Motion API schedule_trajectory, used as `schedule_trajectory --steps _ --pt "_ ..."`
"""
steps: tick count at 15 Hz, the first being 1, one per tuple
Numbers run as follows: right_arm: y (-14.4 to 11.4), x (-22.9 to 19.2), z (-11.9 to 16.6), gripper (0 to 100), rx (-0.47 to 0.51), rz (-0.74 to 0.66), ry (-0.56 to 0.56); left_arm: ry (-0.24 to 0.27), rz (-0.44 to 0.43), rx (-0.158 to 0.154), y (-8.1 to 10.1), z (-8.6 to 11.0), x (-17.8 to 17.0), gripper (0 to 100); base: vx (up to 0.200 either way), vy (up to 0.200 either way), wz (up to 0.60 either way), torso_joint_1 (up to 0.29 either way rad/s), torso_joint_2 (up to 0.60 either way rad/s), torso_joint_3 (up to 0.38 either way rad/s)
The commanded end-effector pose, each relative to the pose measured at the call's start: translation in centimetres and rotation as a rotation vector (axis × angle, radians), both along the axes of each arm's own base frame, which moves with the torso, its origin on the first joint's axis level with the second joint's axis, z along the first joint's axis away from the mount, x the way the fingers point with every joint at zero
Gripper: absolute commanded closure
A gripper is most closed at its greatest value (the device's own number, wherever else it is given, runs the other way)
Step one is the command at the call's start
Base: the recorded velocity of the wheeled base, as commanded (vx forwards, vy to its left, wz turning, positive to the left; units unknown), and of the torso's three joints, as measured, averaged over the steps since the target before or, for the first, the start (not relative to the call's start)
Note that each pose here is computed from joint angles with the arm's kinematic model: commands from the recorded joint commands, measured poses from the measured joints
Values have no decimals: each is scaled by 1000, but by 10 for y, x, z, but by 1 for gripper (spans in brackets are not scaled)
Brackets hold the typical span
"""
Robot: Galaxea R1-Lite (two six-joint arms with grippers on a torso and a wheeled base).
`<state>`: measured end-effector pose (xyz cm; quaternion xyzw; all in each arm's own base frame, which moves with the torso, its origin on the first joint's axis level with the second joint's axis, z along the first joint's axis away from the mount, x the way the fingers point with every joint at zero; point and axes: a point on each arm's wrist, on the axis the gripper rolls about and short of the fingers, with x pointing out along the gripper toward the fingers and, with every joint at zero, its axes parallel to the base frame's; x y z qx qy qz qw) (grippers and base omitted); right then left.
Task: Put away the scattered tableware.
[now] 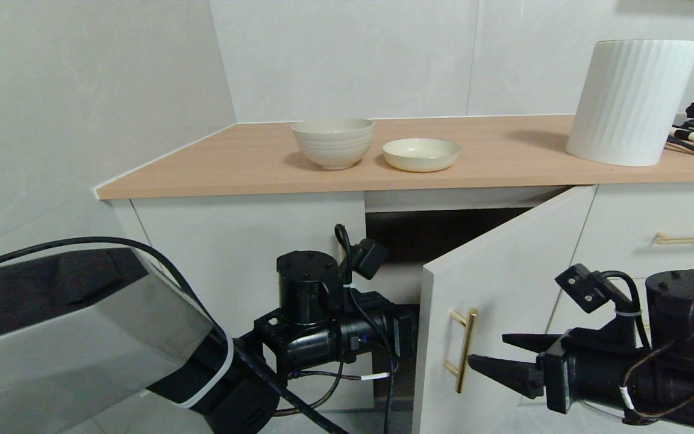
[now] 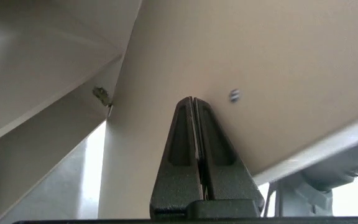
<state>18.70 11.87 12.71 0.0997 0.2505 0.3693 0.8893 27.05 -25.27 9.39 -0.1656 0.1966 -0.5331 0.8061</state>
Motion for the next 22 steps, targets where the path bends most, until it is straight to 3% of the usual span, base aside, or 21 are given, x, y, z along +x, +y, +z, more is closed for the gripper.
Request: schedule_trajectory --steps 1,5,8,14,18,22 --pt "-11 -18 16 0 12 -25 -49 -23 -11 -21 2 14 -8 100 0 0 0 0 0 0" --pt "-16 -41 13 0 17 33 -36 -6 -18 -6 -6 6 -4 100 0 0 0 0 0 0" --pt "-18 -47 12 0 20 45 -40 11 -23 10 -16 12 2 100 0 0 0 0 0 0" --pt "-21 -52 17 0 33 48 -65 1 -14 7 -23 15 1 100 -200 0 0 1 3 2" --pt "-21 -53 15 0 30 51 -62 12 -11 18 -32 6 10 100 0 0 0 0 0 0" --pt "-22 -53 16 0 31 51 -65 -3 73 29 -43 5 24 100 0 0 0 0 0 0"
